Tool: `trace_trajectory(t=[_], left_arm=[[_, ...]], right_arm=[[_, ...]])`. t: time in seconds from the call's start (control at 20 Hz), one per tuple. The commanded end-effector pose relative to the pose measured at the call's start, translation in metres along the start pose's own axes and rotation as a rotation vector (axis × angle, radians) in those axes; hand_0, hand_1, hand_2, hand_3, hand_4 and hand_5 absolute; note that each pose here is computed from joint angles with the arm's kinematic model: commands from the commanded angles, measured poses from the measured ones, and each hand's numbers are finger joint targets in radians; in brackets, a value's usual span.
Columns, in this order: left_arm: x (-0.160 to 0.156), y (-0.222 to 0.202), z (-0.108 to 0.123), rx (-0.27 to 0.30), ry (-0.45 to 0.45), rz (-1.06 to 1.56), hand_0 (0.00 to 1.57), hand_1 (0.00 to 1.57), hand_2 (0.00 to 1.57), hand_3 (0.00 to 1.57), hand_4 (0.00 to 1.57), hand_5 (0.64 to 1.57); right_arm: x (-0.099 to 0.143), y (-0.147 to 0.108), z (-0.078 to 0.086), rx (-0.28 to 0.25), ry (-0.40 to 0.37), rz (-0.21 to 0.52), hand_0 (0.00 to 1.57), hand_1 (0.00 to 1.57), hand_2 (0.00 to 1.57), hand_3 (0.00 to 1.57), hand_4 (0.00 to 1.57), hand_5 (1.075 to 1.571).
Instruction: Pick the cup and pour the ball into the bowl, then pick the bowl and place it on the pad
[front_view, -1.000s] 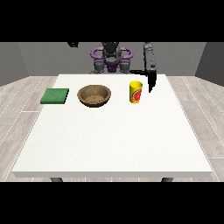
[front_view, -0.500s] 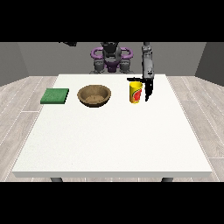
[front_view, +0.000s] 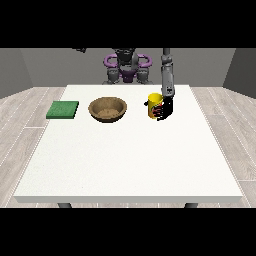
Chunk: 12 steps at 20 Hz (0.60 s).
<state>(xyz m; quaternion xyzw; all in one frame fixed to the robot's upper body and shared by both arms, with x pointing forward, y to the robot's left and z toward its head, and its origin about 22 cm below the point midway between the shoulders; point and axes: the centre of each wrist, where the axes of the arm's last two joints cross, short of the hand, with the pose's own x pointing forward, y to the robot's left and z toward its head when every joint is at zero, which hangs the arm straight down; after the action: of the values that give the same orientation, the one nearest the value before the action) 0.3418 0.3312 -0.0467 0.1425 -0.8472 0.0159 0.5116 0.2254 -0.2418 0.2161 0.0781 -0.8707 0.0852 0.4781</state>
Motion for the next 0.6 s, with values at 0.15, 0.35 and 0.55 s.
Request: trace_trajectory(t=[0.15, 0.35, 0.55], left_arm=[[-0.006, 0.005, 0.008, -0.012, 0.008, -0.186, 1.32, 1.32, 1.57, 1.57, 1.08, 1.484], [0.002, -0.025, -0.007, -0.082, 0.024, -0.261, 1.34, 1.34, 1.57, 1.57, 1.1, 1.498], [0.007, -0.073, -0.008, -0.133, -0.003, -0.358, 1.36, 1.36, 1.57, 1.57, 1.12, 1.499]], right_arm=[[-0.001, -0.026, 0.01, -0.01, 0.028, -0.018, 0.0, 0.0, 0.0, 0.0, 0.09, 1.561], [-0.013, -0.046, 0.004, -0.064, 0.121, -0.025, 0.0, 0.0, 0.0, 0.0, 0.12, 1.559], [-0.023, -0.049, 0.004, -0.074, 0.154, -0.033, 0.0, 0.0, 0.0, 0.0, 0.19, 1.558]])
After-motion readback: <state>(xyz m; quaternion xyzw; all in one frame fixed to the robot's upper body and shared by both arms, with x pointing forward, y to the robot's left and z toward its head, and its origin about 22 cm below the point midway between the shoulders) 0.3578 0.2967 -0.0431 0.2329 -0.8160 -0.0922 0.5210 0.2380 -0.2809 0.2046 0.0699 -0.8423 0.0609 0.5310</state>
